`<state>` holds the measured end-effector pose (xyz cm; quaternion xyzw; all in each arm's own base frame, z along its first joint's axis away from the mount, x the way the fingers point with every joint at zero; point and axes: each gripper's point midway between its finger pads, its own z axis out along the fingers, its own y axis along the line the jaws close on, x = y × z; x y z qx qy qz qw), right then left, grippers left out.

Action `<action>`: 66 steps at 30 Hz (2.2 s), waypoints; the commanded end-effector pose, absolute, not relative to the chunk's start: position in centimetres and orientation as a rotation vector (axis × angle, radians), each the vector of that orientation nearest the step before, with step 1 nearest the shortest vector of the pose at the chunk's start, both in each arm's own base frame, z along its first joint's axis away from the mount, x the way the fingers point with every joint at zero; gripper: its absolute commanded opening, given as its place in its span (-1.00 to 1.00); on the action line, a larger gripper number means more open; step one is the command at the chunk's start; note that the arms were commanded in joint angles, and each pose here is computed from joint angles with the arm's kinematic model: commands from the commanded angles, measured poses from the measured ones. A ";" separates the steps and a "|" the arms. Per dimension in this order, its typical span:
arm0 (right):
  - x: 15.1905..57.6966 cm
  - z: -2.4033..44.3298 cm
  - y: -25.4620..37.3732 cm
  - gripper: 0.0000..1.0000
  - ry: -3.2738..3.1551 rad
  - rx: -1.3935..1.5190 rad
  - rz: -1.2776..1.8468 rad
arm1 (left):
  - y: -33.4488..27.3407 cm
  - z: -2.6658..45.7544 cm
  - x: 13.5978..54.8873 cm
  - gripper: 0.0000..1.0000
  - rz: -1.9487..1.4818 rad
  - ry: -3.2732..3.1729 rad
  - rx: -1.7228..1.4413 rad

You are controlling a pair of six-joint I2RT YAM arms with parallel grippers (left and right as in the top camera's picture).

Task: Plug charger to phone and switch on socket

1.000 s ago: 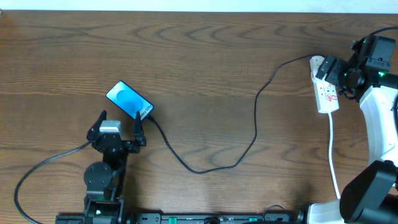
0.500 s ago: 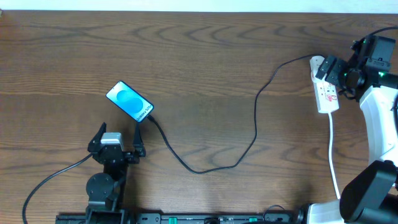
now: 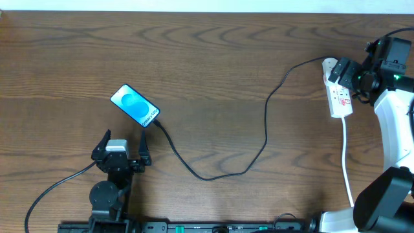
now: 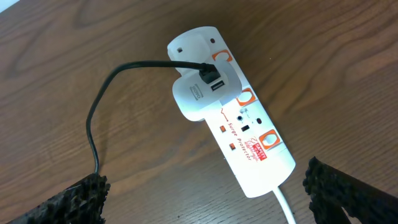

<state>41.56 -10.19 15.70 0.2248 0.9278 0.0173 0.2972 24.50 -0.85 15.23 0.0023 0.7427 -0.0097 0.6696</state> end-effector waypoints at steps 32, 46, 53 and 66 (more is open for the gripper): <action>41.4 16.1 -10.3 0.99 2.452 0.614 0.043 | -0.6 13.6 24.4 0.77 -0.022 1.729 -0.020; 41.4 16.1 -10.3 0.98 2.451 0.614 0.043 | -0.6 13.6 24.4 0.78 -0.022 1.729 -0.020; 41.4 16.1 -10.3 0.98 2.451 0.614 0.043 | -0.6 13.6 24.4 0.77 -0.022 1.729 -0.020; 40.9 15.7 -10.2 0.99 2.477 0.621 0.042 | -0.6 13.6 24.4 0.77 -0.022 1.729 -0.020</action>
